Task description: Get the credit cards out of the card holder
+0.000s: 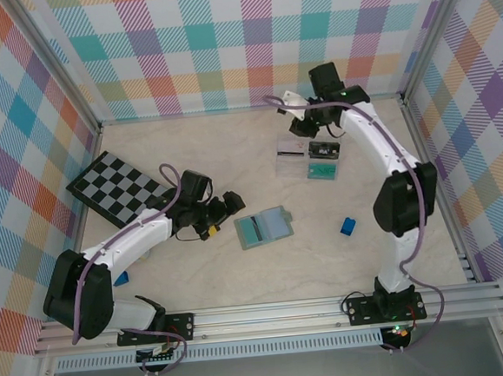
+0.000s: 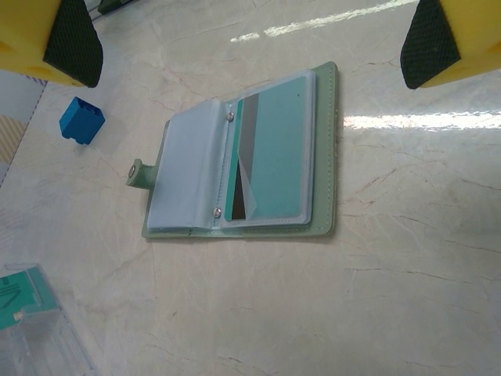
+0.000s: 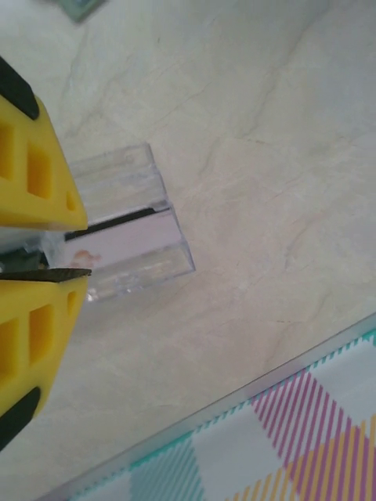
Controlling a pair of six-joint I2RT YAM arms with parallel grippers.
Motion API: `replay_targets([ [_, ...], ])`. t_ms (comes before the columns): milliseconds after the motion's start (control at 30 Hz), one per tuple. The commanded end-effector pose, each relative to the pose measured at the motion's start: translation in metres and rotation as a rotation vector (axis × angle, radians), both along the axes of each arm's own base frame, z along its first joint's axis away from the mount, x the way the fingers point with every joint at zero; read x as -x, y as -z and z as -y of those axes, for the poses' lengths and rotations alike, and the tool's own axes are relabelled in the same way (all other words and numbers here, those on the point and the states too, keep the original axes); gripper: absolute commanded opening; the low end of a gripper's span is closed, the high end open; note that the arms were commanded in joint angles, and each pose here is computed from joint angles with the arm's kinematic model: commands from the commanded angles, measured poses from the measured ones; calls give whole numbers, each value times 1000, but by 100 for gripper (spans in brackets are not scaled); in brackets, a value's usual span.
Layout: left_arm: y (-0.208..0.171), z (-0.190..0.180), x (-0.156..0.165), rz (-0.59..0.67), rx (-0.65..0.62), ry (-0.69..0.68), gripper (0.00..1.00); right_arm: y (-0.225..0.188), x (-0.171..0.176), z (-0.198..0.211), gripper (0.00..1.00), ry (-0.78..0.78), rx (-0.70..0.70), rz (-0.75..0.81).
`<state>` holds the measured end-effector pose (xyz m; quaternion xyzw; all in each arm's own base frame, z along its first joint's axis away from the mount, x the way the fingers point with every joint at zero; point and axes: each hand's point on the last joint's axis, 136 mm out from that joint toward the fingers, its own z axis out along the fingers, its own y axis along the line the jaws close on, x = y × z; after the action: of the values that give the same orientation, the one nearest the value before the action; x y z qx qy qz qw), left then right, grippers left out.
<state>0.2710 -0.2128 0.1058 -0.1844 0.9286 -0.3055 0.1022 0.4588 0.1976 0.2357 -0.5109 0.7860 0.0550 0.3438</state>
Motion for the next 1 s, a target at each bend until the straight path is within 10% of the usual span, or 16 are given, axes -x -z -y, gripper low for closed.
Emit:
replay_targets([
  [0, 1, 0, 3, 0, 13, -14, 100, -17, 28, -11, 19, 169, -205, -99],
  [267, 13, 16, 5, -32, 39, 2, 96, 0, 91, -26, 20, 433, -549, -441],
  [400, 24, 21, 7, -62, 33, 0, 90, 42, 114, -29, 21, 634, -558, -681],
  [633, 34, 32, 1, -65, 34, -14, 72, 108, 159, -66, 36, 630, -510, -915],
  [967, 56, 32, -1, -102, -15, -25, 41, 152, 184, -114, 30, 561, -433, -1096],
])
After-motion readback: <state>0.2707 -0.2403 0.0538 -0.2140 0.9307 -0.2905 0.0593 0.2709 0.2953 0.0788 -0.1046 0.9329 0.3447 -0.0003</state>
